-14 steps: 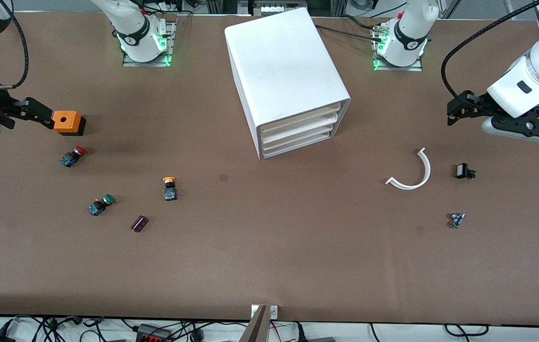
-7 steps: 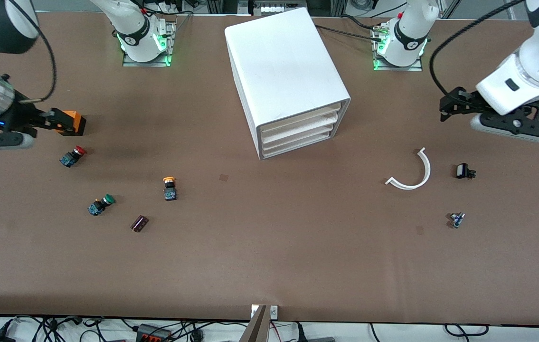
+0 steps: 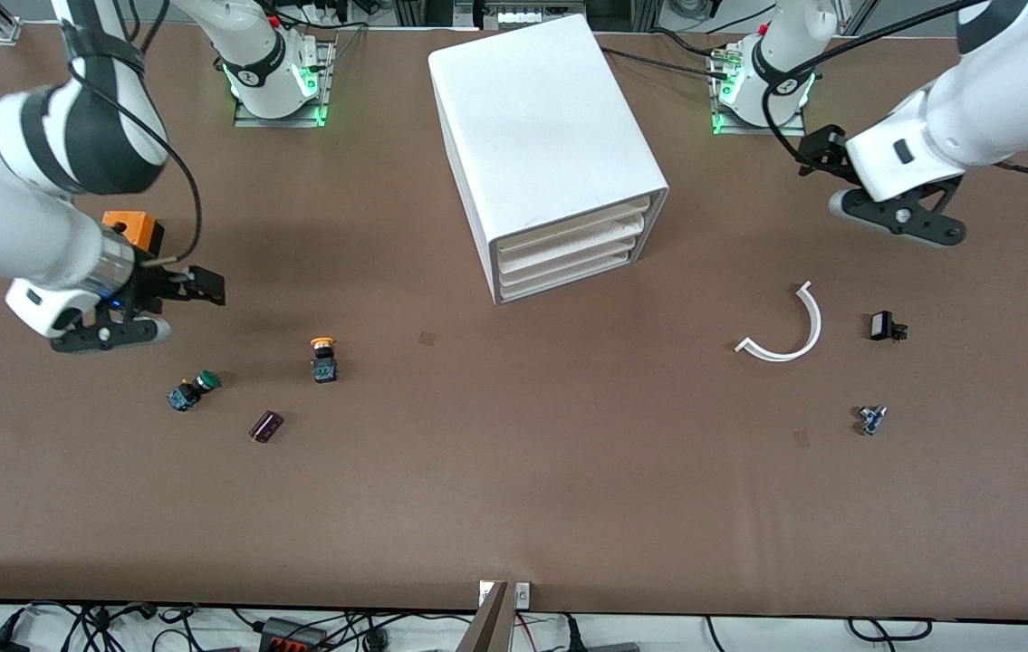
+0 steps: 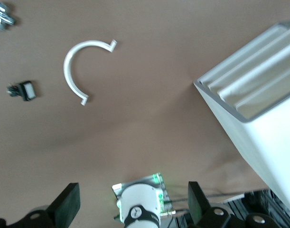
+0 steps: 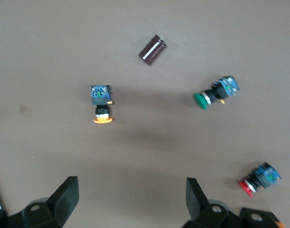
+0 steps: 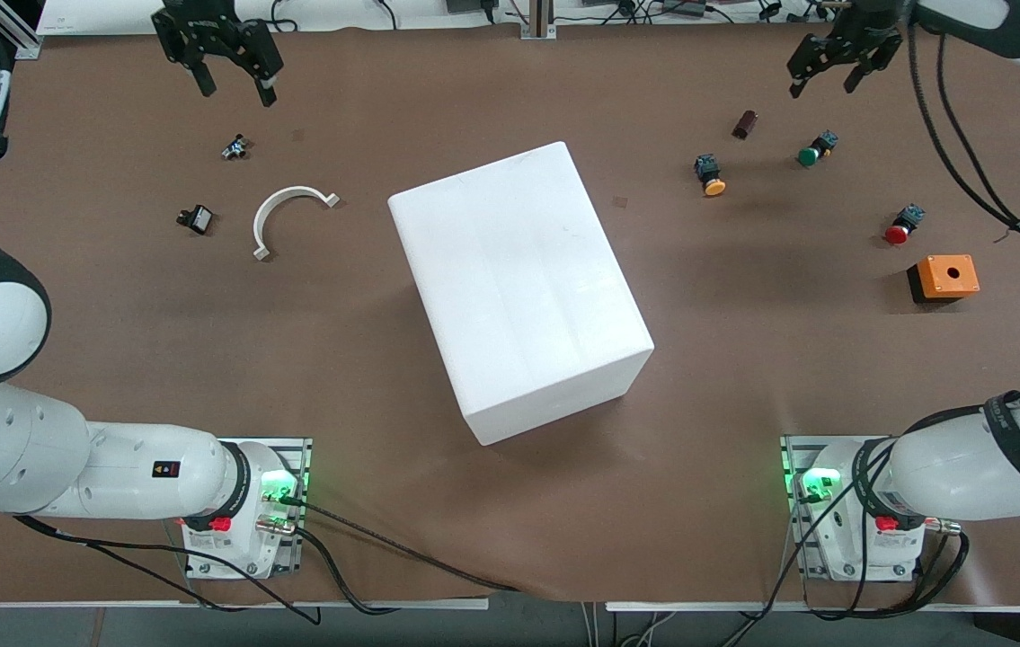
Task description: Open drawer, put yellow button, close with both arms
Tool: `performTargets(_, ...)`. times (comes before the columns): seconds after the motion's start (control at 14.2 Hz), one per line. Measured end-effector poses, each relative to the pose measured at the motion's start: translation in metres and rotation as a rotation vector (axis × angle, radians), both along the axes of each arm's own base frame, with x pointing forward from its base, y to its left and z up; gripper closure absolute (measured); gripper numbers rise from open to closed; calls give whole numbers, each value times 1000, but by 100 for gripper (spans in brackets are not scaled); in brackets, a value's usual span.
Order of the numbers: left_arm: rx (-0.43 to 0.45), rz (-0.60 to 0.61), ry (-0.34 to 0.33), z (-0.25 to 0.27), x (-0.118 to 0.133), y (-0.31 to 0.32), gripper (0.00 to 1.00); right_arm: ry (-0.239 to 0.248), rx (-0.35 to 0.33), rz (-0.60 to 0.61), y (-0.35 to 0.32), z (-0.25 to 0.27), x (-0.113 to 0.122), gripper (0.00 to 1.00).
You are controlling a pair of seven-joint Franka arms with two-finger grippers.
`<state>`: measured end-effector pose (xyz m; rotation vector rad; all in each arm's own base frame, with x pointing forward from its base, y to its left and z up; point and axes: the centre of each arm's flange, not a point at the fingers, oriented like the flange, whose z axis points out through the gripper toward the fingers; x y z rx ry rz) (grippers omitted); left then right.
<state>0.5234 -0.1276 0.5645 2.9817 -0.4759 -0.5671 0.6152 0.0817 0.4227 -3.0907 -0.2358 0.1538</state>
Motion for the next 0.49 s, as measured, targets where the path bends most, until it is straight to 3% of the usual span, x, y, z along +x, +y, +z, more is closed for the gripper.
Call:
performTargets(0.28, -273, 0, 191, -67, 22, -29, 0, 15, 1, 20, 25, -48, 22, 0)
performTargets(0.49, -554, 87, 358, -126, 43, -52, 0, 23, -1, 56, 53, -92, 40, 0)
